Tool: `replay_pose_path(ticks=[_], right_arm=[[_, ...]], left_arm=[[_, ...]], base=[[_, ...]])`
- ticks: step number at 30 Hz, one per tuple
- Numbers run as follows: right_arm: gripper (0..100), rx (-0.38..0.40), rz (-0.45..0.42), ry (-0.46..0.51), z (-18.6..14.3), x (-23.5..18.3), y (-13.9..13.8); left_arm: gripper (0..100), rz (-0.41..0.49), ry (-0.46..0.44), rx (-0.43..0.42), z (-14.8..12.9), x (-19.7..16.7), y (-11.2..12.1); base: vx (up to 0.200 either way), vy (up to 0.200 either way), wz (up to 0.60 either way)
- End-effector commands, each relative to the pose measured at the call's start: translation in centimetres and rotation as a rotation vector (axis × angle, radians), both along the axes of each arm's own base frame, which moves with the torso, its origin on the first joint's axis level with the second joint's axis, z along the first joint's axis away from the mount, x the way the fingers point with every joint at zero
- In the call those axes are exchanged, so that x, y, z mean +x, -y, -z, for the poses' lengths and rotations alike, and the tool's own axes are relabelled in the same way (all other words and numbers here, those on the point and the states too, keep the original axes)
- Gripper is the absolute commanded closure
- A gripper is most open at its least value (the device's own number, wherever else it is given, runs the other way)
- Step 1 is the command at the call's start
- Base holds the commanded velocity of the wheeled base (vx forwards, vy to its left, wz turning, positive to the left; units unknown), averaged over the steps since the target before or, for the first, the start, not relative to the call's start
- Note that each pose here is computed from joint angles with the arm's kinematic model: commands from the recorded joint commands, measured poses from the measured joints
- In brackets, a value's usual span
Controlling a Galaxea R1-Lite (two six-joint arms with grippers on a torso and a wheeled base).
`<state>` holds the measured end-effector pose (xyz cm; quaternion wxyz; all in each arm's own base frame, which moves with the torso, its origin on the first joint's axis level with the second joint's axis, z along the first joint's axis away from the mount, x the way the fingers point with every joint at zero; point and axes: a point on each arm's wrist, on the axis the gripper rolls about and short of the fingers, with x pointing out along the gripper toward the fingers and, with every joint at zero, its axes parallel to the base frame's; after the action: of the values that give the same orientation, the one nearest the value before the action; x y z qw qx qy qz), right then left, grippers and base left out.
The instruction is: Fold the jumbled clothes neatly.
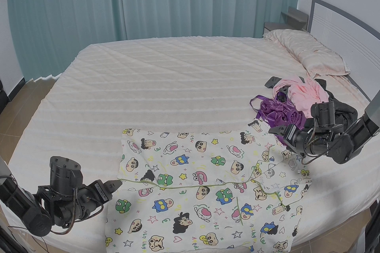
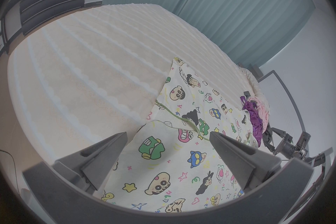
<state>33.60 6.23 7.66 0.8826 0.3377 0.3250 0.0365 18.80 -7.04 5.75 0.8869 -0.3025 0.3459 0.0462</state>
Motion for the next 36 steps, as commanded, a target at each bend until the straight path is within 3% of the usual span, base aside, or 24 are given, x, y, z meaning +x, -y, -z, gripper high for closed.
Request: replay_pose_path(ticks=[1,14,36], right_arm=[[0,-0.009,0.025,-0.022,1.6,2.0,0.5],[0,-0.045,-0.001,0.020,1.6,6.5,-0.1],[0,-0.048,0.016,0.004,3.0,10.1,0.2]], left_arm=[[0,-0.009,-0.010,-0.011,0.2,0.1,0.2],[0,-0.078,-0.015,-0.094,0.0,-0.1,0.2],[0,-0.085,-0.017,-0.101,0.1,-0.2,0.1]], base=[[0.000,0.000,0.00],[0.000,0.000,0.00],[0.000,0.000,0.00]])
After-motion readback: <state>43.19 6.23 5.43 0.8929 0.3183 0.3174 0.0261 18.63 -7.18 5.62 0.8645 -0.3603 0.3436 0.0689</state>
